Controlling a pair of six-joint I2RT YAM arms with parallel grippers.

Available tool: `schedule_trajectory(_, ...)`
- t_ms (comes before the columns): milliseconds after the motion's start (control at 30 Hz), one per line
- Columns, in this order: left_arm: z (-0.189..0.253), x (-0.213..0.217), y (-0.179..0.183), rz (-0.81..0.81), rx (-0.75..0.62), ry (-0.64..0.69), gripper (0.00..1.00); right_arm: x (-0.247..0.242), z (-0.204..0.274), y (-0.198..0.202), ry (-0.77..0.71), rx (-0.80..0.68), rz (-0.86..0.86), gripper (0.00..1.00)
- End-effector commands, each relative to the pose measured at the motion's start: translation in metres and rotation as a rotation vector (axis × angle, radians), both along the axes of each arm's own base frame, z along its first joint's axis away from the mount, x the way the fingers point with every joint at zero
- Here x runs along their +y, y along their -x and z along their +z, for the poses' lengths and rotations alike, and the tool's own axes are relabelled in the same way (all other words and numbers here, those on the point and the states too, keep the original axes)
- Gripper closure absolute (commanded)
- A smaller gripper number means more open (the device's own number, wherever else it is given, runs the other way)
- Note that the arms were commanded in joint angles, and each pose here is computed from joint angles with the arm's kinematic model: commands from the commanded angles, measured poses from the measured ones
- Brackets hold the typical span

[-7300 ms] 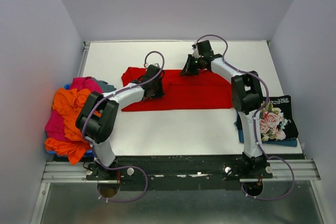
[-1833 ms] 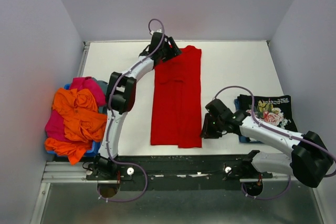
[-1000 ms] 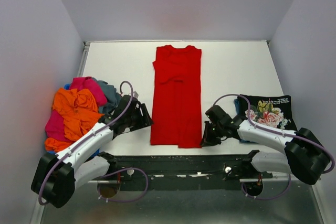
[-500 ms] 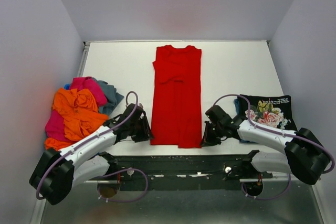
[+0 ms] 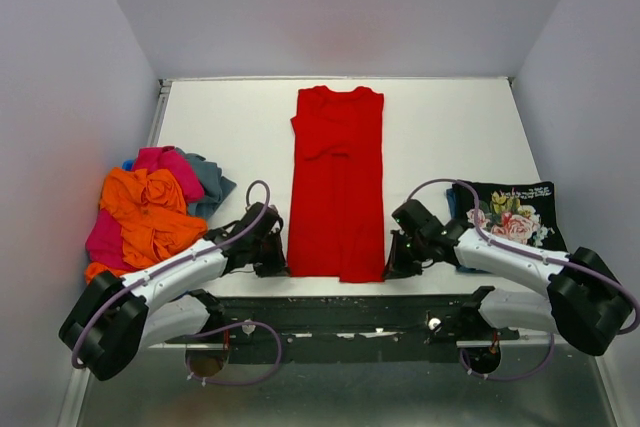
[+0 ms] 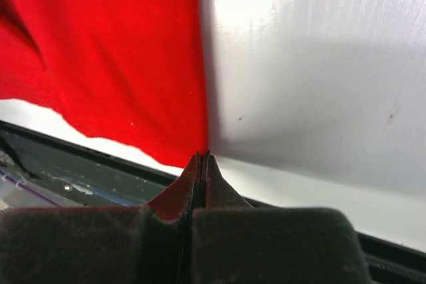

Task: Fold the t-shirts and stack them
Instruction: Grab the bottom of the folded rectangular tshirt with both arms, then fold the folded rectangular tshirt in 1/3 of the way

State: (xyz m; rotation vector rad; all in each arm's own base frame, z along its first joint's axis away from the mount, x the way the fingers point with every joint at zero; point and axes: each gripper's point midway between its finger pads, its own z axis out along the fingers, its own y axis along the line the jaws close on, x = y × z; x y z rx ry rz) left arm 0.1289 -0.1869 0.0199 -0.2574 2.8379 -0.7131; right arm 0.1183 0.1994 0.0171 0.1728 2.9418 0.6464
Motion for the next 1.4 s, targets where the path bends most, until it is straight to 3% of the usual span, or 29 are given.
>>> schedule_trajectory(0, 0.027, -0.009, -0.005, -0.007, -0.041, 0.053, 1.0, 0.003, 0.03, -0.007, -0.014, -0.046, 0.007, 0.99)
schedule_trajectory(233, 0.089, -0.031, -0.048, -0.036, -0.183, 0.139, 1.0, 0.004, 0.089, -0.053, -0.03, -0.203, -0.023, 0.99)
schedule_trajectory(400, 0.122, -0.03, -0.111, 0.059, -0.299, 0.176, 1.0, -0.006, 0.106, -0.105, -0.049, -0.261, -0.077, 0.99)
schedule_trajectory(667, 0.108, 0.001, -0.228, 0.309, -0.406, 0.129, 1.0, -0.019, 0.107, -0.211, -0.043, -0.251, -0.161, 0.99)
schedule_trajectory(800, 0.094, -0.009, -0.269, 0.319, -0.397, 0.169, 1.0, -0.025, 0.099, -0.254, -0.065, -0.235, -0.207, 0.99)
schedule_trajectory(1367, 0.097, 0.001, -0.329, 0.32, -0.424, 0.122, 1.0, -0.025, 0.075, -0.315, -0.052, -0.189, -0.218, 0.99)
